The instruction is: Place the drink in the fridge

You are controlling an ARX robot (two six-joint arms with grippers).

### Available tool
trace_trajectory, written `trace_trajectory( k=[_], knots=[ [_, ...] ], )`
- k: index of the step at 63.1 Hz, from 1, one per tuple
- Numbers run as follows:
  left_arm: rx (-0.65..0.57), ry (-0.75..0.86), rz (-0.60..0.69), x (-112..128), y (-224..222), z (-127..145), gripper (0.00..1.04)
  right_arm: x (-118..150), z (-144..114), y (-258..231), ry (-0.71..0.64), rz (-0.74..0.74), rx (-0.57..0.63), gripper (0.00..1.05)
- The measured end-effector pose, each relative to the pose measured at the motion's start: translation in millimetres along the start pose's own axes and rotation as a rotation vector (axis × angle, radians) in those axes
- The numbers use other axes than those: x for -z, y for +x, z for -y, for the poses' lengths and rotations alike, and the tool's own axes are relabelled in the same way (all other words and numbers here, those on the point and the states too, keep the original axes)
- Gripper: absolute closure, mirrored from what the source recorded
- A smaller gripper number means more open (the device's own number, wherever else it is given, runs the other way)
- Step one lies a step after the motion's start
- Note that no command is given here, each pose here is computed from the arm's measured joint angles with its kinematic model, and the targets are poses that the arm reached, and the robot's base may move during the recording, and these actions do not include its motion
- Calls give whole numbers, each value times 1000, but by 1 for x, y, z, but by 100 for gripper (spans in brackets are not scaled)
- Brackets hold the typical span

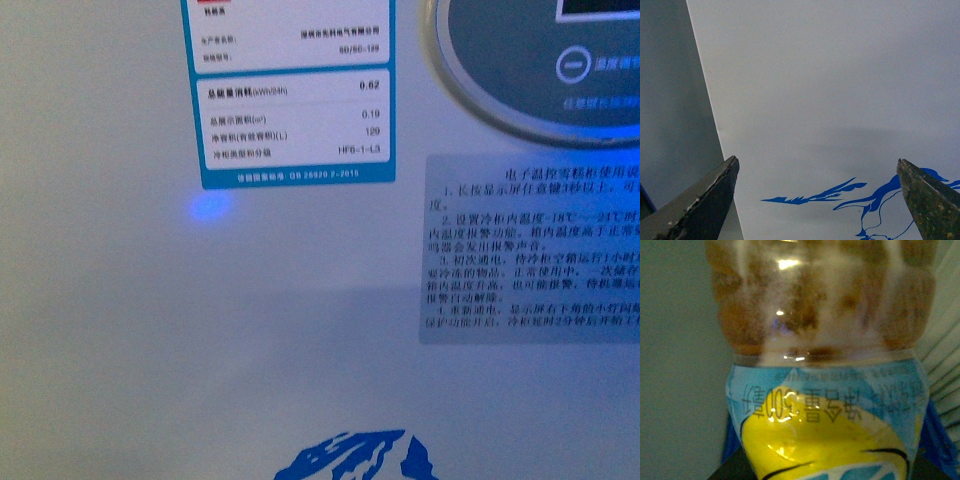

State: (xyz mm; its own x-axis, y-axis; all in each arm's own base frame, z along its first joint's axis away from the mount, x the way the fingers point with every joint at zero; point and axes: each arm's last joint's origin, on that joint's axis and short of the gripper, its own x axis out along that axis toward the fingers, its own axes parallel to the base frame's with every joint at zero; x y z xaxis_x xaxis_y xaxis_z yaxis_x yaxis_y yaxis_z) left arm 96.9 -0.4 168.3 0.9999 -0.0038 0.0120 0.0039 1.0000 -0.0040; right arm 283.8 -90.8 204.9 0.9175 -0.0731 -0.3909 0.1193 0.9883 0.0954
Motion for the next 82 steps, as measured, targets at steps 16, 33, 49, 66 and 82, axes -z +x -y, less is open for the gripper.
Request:
trace_trajectory(
  k=[16, 33, 49, 66, 82],
  knots=[
    [0, 0, 0, 0, 0, 0, 8, -50, -24, -127, 44, 334, -24, 68],
    [0, 0, 0, 0, 0, 0, 8, -37, -42, -193, 51, 513, -10, 68],
    [0, 0, 0, 0, 0, 0, 8, -15, -60, -216, 68, 618, 21, 68],
    [0, 0, 0, 0, 0, 0, 8, 18, -74, -199, 54, 583, 21, 68],
    [0, 0, 0, 0, 0, 0, 8, 20, -75, -198, 51, 597, 44, 68]
  ],
)
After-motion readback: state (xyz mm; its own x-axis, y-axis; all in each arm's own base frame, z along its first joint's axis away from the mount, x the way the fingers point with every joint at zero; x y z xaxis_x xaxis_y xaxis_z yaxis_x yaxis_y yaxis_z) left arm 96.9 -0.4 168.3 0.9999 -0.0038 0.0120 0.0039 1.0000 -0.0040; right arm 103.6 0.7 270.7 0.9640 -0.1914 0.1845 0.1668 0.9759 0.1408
